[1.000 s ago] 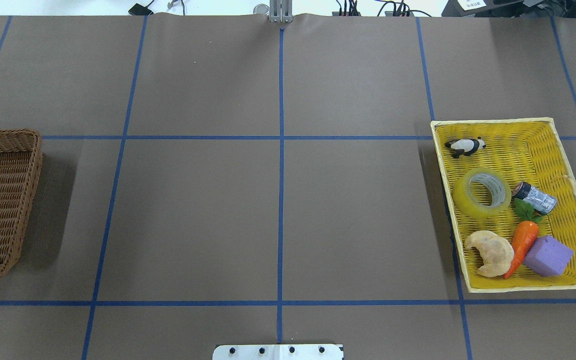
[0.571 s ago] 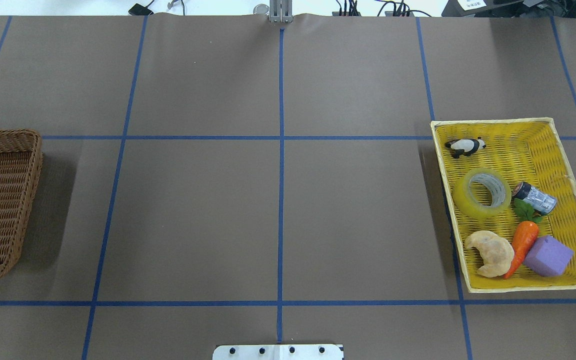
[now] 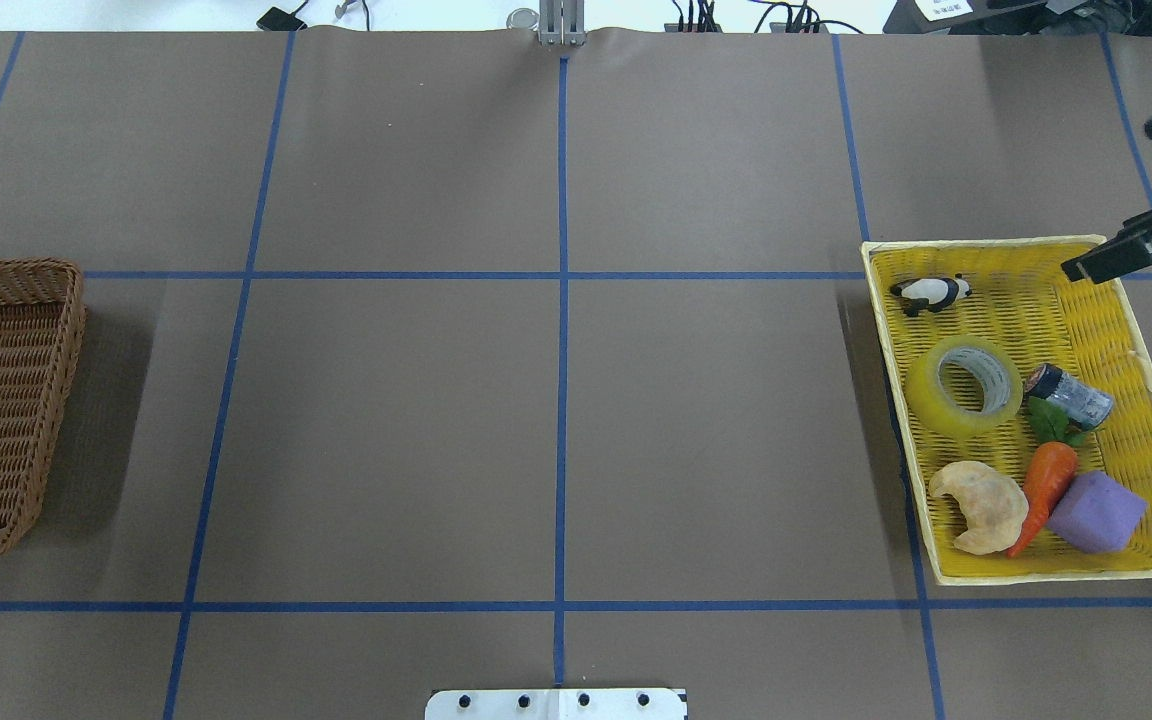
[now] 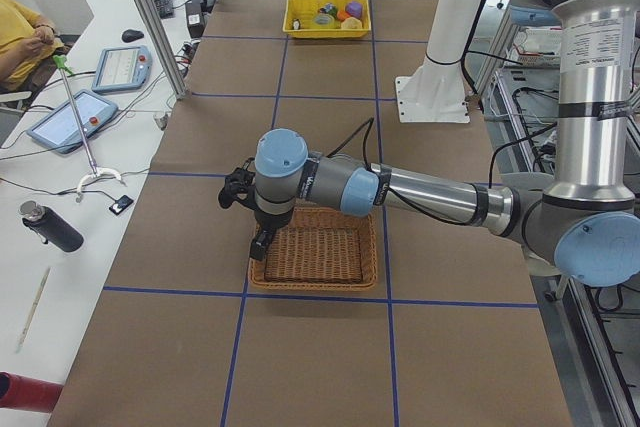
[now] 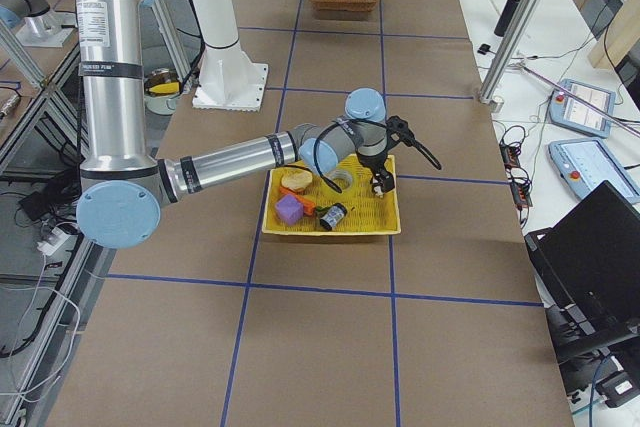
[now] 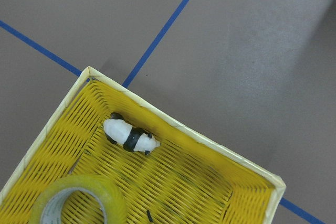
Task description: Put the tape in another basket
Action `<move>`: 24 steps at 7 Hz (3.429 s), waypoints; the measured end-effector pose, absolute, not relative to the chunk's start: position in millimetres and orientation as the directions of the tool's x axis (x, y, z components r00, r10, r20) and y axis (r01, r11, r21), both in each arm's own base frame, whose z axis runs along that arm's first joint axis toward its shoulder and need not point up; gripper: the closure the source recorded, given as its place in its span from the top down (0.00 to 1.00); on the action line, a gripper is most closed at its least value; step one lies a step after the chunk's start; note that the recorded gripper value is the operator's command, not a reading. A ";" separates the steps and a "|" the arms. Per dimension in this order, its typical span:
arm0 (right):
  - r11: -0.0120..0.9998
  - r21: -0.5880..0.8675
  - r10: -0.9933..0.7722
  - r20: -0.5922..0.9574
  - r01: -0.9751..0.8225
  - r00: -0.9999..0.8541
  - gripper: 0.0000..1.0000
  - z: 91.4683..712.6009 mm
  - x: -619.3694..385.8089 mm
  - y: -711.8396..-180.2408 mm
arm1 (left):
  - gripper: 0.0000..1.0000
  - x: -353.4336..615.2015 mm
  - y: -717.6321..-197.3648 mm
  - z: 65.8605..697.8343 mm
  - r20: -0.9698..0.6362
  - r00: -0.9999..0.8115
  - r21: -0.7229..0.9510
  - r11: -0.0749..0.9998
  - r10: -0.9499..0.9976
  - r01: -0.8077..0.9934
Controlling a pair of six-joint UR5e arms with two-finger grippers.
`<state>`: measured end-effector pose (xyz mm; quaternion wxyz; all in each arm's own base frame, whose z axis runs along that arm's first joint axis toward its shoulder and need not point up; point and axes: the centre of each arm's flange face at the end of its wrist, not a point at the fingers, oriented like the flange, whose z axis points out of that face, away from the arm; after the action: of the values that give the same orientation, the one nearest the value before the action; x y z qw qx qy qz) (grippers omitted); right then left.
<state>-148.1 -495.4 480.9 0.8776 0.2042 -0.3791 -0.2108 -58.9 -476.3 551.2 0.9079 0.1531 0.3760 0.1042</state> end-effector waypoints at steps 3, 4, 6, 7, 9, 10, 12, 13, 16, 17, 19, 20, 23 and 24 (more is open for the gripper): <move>0.811 0.490 -0.570 0.537 0.320 0.622 1.00 498.1 -228.0 -474.5 | 0.99 -58.9 -476.7 551.0 -0.650 0.696 0.357 0.931 0.304 -0.074; 0.805 0.482 -0.583 0.533 0.346 0.613 1.00 504.2 -244.4 -470.5 | 0.99 -59.0 -476.8 551.0 -0.650 0.696 0.357 0.931 0.304 -0.074; 0.797 0.466 -0.600 0.530 0.385 0.599 0.69 516.4 -263.9 -464.4 | 0.99 -59.0 -476.9 551.1 -0.650 0.697 0.357 0.931 0.304 -0.074; 0.794 0.461 -0.605 0.529 0.397 0.595 0.28 520.7 -268.4 -462.6 | 0.99 -59.0 -476.9 551.1 -0.650 0.697 0.357 0.931 0.304 -0.074; 0.781 0.465 -0.622 0.521 0.417 0.585 0.00 524.7 -272.1 -461.4 | 0.99 -58.9 -476.8 551.1 -0.650 0.696 0.357 0.931 0.304 -0.074; 0.770 0.473 -0.636 0.512 0.428 0.578 0.00 525.0 -272.3 -461.5 | 0.99 -58.9 -476.6 551.1 -0.650 0.696 0.357 0.931 0.304 -0.074; 0.748 0.497 -0.661 0.493 0.441 0.565 0.00 522.1 -267.1 -463.8 | 0.99 -58.9 -476.2 551.6 -0.651 0.696 0.355 0.932 0.303 -0.074; 0.744 0.512 -0.664 0.488 0.431 0.567 0.00 517.4 -255.7 -469.2 | 0.99 -58.9 -476.0 552.1 -0.651 0.696 0.355 0.932 0.303 -0.074; 0.750 0.571 -0.643 0.512 0.334 0.570 0.00 477.6 -199.4 -500.5 | 0.99 -58.9 -475.5 552.4 -0.652 0.696 0.354 0.932 0.302 -0.074; 0.748 0.589 -0.640 0.519 0.305 0.567 0.00 458.4 -193.1 -513.7 | 0.99 -58.9 -475.4 552.2 -0.652 0.695 0.354 0.932 0.303 -0.074; 0.768 0.589 -0.607 0.545 0.251 0.578 0.00 407.3 -204.2 -542.2 | 0.99 -58.8 -475.6 545.0 -0.645 0.695 0.374 0.925 0.316 -0.074; 0.787 0.576 -0.579 0.569 0.220 0.585 0.00 378.7 -220.7 -550.9 | 0.99 -58.7 -476.8 541.2 -0.636 0.695 0.400 0.913 0.335 -0.073; 0.832 0.541 -0.500 0.639 0.121 0.585 0.00 292.3 -305.2 -545.5 | 0.99 -43.7 -497.4 512.1 -0.595 0.683 0.501 0.860 0.424 -0.097; 0.833 0.544 -0.493 0.645 0.102 0.584 0.00 271.8 -331.9 -536.8 | 0.99 -28.9 -509.6 493.8 -0.578 0.669 0.536 0.836 0.467 -0.120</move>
<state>-331.9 -536.8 271.8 0.8594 0.2313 -0.4219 -0.1731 -28.9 -509.6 493.8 0.8831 0.2338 0.3713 0.1661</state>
